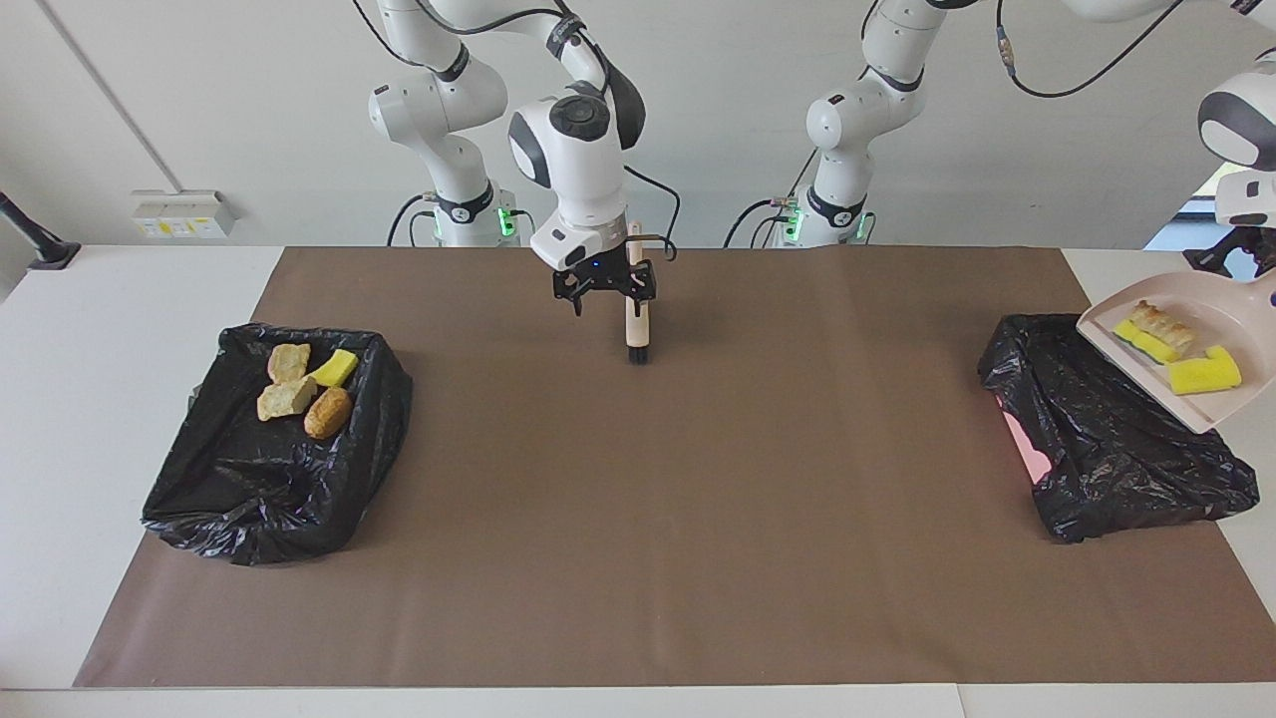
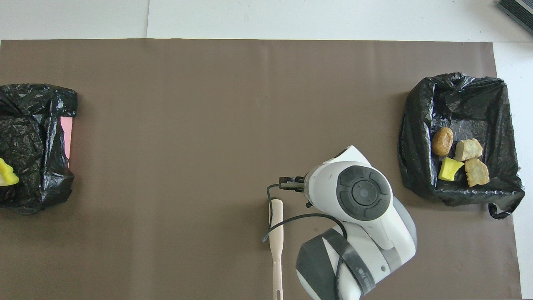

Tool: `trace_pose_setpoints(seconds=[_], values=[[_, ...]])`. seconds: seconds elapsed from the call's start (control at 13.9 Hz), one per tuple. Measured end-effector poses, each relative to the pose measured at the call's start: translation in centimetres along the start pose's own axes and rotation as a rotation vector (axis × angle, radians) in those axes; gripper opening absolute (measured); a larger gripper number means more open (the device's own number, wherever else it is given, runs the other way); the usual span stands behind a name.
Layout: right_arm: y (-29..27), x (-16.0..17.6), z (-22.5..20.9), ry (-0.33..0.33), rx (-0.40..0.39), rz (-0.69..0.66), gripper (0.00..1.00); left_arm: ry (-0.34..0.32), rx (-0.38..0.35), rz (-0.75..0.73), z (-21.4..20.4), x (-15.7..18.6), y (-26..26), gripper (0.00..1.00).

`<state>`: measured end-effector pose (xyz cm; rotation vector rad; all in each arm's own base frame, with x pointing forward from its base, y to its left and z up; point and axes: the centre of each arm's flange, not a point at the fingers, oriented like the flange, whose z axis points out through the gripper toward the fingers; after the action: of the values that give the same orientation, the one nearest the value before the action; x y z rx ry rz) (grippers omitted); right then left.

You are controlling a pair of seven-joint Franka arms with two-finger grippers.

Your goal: Sweep and dump trash in bin

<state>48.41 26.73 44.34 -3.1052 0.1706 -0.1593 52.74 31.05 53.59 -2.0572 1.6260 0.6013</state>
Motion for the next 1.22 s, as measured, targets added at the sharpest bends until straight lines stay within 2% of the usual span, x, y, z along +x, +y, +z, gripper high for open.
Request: trace_pose_setpoints(seconds=[0.29, 0.65, 0.79, 0.94, 1.08, 1.22], values=[[4.0, 4.2, -3.9, 0.04, -0.018, -0.027, 1.0, -0.077, 0.031, 0.03, -1.5, -0.6, -0.3, 0.33], [9.9, 7.4, -10.0, 0.046, -0.044, -0.034, 1.0, -0.085, 0.105, -0.015, -6.0, -2.5, 0.1, 0.33], [11.8, 8.1, -12.7, 0.039, -0.055, -0.025, 1.0, -0.019, 0.139, -0.049, -7.9, -0.7, -0.3, 0.33], [13.0, 8.5, -14.6, 0.039, -0.059, -0.004, 1.0, 0.046, 0.173, -0.061, -10.0, 3.0, -1.1, 0.33], [14.0, 8.7, -15.9, 0.036, -0.062, 0.017, 1.0, 0.155, 0.188, -0.069, -12.0, 7.3, -1.6, 0.33], [15.5, 9.0, -17.4, 0.027, -0.067, 0.045, 1.0, 0.25, 0.172, -0.1, -12.8, 10.7, -1.6, 0.33]])
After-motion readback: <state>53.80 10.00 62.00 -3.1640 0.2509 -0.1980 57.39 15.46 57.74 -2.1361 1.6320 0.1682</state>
